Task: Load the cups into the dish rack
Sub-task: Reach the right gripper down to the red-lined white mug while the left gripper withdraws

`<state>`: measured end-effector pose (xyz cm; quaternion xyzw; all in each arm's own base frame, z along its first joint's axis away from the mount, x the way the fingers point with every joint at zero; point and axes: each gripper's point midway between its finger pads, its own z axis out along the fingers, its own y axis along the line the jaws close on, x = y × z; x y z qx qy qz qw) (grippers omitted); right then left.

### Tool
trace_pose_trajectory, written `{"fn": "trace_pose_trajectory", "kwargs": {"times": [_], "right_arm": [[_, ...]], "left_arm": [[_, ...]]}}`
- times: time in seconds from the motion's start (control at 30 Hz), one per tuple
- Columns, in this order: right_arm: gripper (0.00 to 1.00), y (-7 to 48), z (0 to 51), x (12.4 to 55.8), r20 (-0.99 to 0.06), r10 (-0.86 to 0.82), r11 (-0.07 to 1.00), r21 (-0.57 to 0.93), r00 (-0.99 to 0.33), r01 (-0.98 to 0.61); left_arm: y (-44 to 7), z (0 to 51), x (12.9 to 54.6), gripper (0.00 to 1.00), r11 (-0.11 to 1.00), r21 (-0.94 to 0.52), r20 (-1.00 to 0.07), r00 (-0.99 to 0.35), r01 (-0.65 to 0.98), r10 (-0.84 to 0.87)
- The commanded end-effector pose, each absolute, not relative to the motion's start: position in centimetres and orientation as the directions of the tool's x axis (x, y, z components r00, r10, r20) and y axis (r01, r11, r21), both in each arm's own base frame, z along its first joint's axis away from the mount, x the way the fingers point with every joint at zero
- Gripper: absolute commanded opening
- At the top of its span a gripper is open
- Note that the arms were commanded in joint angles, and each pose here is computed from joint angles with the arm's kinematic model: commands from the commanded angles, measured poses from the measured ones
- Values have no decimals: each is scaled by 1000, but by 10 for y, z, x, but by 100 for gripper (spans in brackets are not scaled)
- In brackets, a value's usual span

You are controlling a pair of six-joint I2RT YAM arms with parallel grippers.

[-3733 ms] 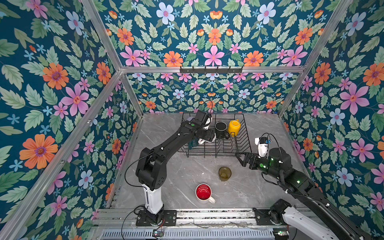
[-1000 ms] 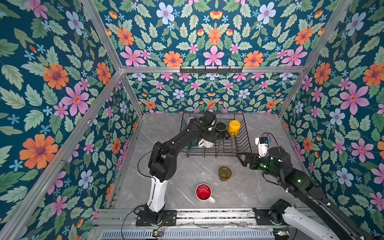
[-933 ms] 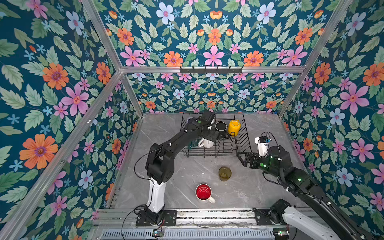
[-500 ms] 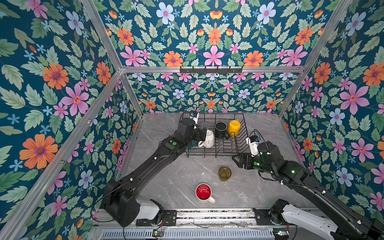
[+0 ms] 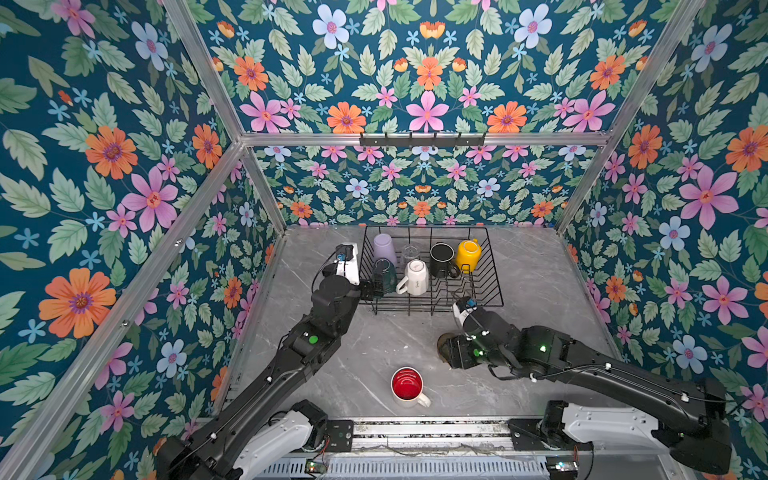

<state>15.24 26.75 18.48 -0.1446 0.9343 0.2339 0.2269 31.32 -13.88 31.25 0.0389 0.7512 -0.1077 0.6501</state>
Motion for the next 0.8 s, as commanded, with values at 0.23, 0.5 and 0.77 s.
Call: {"fn": "trace_pose_trajectory", "kwargs": {"times": [0.23, 0.5, 0.77], "right_arm": [[63, 315, 135, 115, -350, -206, 856, 389, -914, -342], [58, 340, 107, 104, -274, -223, 875, 368, -936, -316], [52, 344, 79, 101, -229, -204, 911, 311, -952, -270]], "left_arm": [[-95, 308, 292, 100, 976, -206, -976, -79, 66, -201], [-84, 307, 285, 100, 973, -228, -972, -68, 30, -226], [-77, 312, 277, 100, 969, -244, -969, -32, 29, -243]]}}
